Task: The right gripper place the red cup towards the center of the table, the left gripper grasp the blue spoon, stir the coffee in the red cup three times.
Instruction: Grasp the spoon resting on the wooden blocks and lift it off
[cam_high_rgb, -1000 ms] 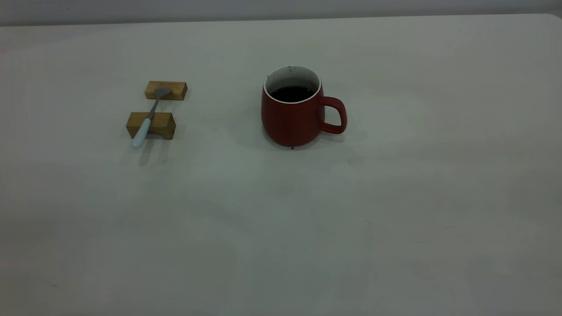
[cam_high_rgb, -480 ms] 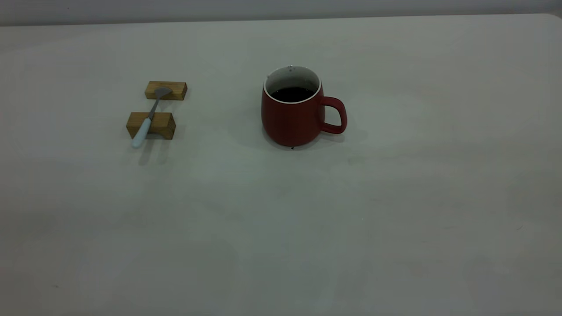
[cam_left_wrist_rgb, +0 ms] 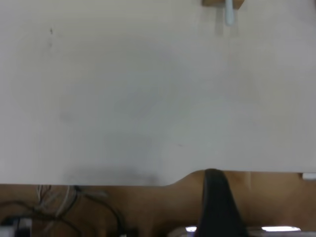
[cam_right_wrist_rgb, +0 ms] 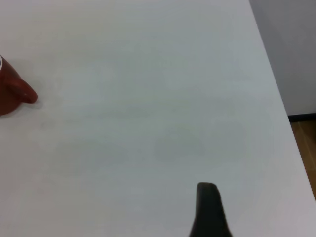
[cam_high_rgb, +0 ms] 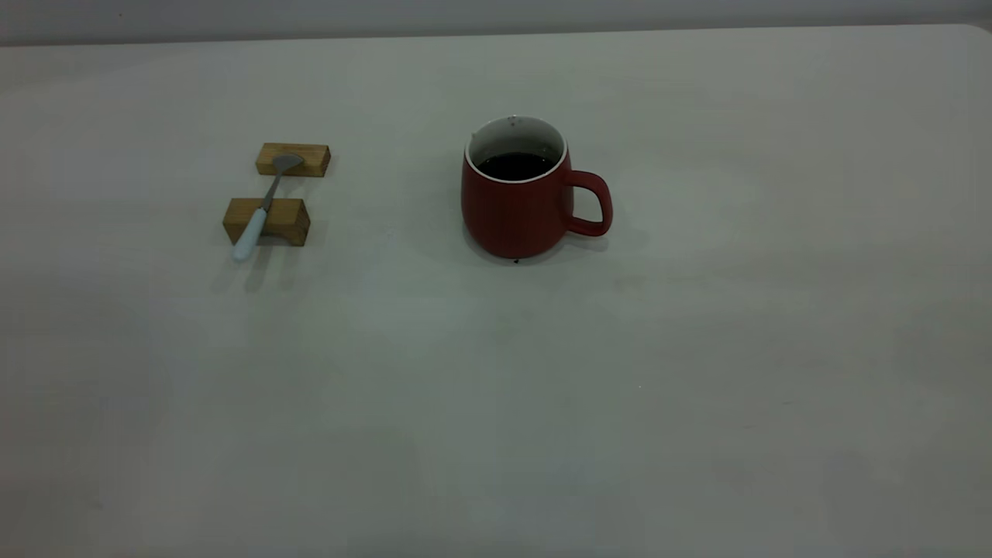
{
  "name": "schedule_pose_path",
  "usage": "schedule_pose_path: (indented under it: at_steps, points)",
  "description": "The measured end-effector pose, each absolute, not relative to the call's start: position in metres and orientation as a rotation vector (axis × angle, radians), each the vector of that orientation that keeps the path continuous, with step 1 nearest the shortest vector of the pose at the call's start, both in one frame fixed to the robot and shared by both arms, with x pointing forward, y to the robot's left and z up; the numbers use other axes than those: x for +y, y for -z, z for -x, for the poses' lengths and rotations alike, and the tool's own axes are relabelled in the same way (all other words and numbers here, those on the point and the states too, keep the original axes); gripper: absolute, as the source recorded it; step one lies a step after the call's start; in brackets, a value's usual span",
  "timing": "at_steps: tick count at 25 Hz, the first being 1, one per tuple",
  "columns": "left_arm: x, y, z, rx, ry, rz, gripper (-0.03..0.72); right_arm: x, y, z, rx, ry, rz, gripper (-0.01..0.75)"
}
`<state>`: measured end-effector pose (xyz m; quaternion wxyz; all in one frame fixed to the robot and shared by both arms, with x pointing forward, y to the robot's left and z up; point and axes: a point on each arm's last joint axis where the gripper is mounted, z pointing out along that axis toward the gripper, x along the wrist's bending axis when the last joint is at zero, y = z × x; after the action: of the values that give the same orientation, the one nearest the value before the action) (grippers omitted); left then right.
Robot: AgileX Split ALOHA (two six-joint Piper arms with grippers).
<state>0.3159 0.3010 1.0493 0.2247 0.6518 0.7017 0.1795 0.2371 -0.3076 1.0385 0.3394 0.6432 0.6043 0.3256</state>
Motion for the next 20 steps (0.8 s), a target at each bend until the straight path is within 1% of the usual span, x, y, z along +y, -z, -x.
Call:
schedule_pose_path:
  at_steps: [6,9,17,20]
  points:
    - [0.308,-1.039,-0.385,2.060,-0.319,-1.832,0.555,-0.308,-1.038,-0.237,1.573,-0.848,-1.675,0.582]
    - [0.312,-1.018,-0.418,2.144,-0.203,-1.871,0.549,-0.308,-1.038,-0.237,1.573,-0.848,-1.675,0.582]
    - [0.319,-0.963,-0.477,2.242,-0.097,-1.862,0.547,-0.308,-1.038,-0.237,1.573,-0.848,-1.675,0.582]
    - [0.314,-0.938,-0.496,2.252,-0.050,-1.910,0.547,-0.308,-1.038,-0.237,1.573,-0.848,-1.675,0.582]
